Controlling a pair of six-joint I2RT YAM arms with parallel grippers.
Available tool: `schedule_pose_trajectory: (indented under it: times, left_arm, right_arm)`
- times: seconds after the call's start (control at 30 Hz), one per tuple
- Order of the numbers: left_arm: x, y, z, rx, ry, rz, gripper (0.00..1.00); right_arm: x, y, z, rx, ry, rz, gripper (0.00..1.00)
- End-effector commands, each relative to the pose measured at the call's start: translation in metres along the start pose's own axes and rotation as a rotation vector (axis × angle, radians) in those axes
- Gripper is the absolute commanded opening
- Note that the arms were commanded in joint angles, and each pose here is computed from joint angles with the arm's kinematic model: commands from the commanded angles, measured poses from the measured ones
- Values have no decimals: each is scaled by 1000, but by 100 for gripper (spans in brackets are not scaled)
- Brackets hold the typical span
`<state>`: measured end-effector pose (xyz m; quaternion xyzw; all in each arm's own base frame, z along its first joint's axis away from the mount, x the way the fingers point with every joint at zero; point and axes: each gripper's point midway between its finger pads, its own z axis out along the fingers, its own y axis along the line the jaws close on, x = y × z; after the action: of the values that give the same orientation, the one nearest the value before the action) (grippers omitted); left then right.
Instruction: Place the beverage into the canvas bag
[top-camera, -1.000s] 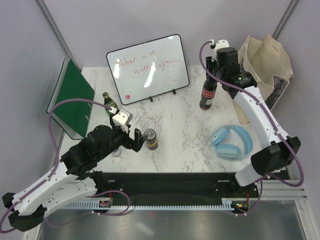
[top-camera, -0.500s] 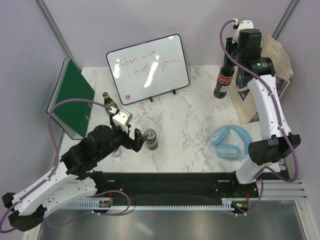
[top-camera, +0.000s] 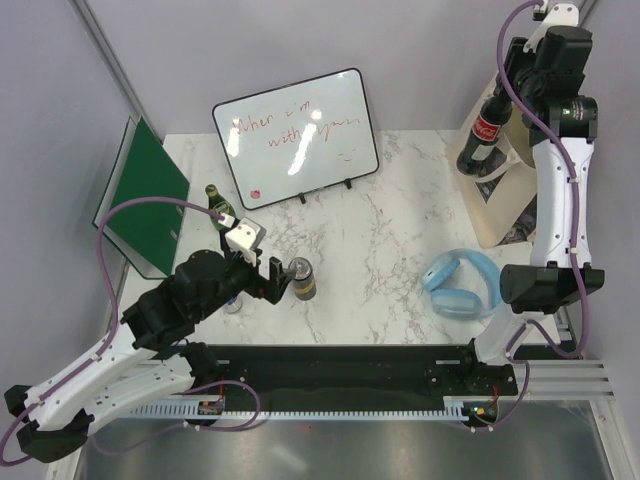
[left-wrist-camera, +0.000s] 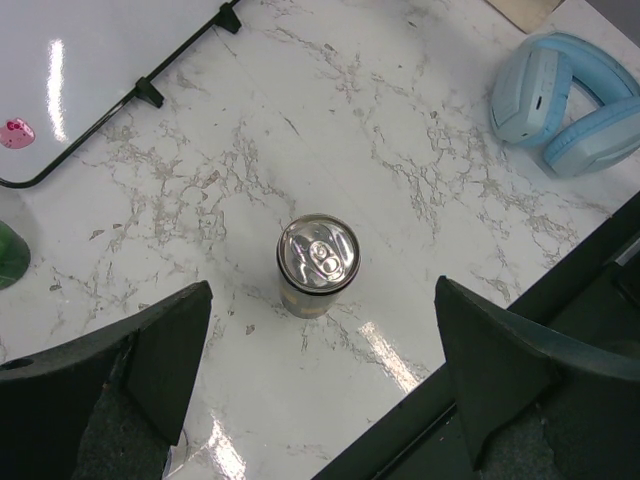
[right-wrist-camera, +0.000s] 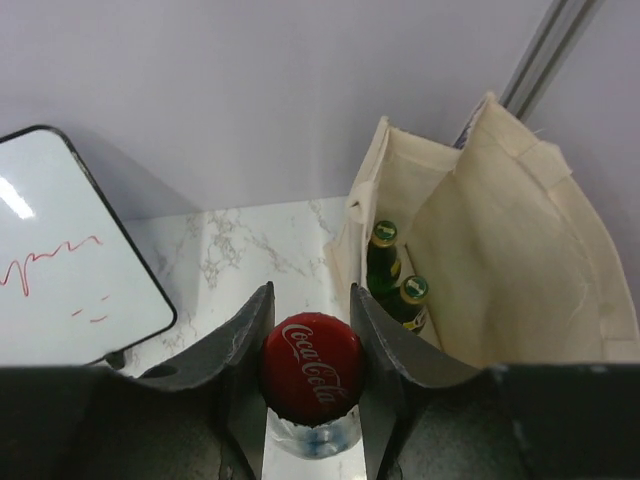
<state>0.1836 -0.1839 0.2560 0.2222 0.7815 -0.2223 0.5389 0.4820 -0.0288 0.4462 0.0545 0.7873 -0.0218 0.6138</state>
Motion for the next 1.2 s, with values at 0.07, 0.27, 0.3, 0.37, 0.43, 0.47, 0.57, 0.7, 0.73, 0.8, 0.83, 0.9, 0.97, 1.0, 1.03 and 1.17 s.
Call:
schedule_pose_trajectory:
  times: [0.07,0.27,0.3,0.37,0.43,0.47,0.57,0.7,0.73,0.8,0.83,0.9,0.97,1.0,1.03,1.17]
  left_arm:
    - [-9,-1,3,8,-34,17,100]
    - [-6,-1,6,3,-18,23,100]
    - [-5,-1,7,4,-15,24,100]
    - [-5,-1,7,4,-13,26,100]
    - [-4,-1,7,2,-12,26,100]
    - [-5,0,7,-3,-16,25,100]
    - [-5,1,7,-7,-15,26,100]
    - [-6,0,7,-3,-18,25,100]
    - [-5,0,7,-2,-16,25,100]
    - [-5,-1,7,1,-15,27,100]
    - [-6,-1,7,2,-18,26,100]
    - [-6,-1,6,3,-18,25,100]
    - [-6,-1,6,4,-20,24,100]
    - [-6,-1,6,5,-18,25,100]
    - [-6,-1,6,2,-18,26,100]
    - [-5,-1,7,4,-13,28,100]
  right_arm:
    - [-141,-13,-52,-15,-481,33,0]
    - [-172,-24,-61,-48,-599,83,0]
    - [-174,-23,-62,-55,-609,87,0]
    - [-181,-23,-64,-66,-641,90,0]
    - [-188,-23,-67,-67,-669,97,0]
    - [-193,-24,-70,-66,-694,98,0]
    - [-204,-26,-75,-66,-743,104,0]
    - [-218,-31,-86,-59,-806,110,0]
    - [-221,-33,-87,-56,-817,109,0]
    - [-227,-35,-90,-52,-846,109,0]
    - [-232,-38,-96,-43,-865,104,0]
    - [-235,-44,-96,-28,-886,105,0]
    - [-240,-55,-102,-6,-909,105,0]
    - [-241,-59,-104,0,-918,107,0]
    - [-243,-66,-107,11,-930,106,0]
    - [-253,-76,-118,11,-980,126,0]
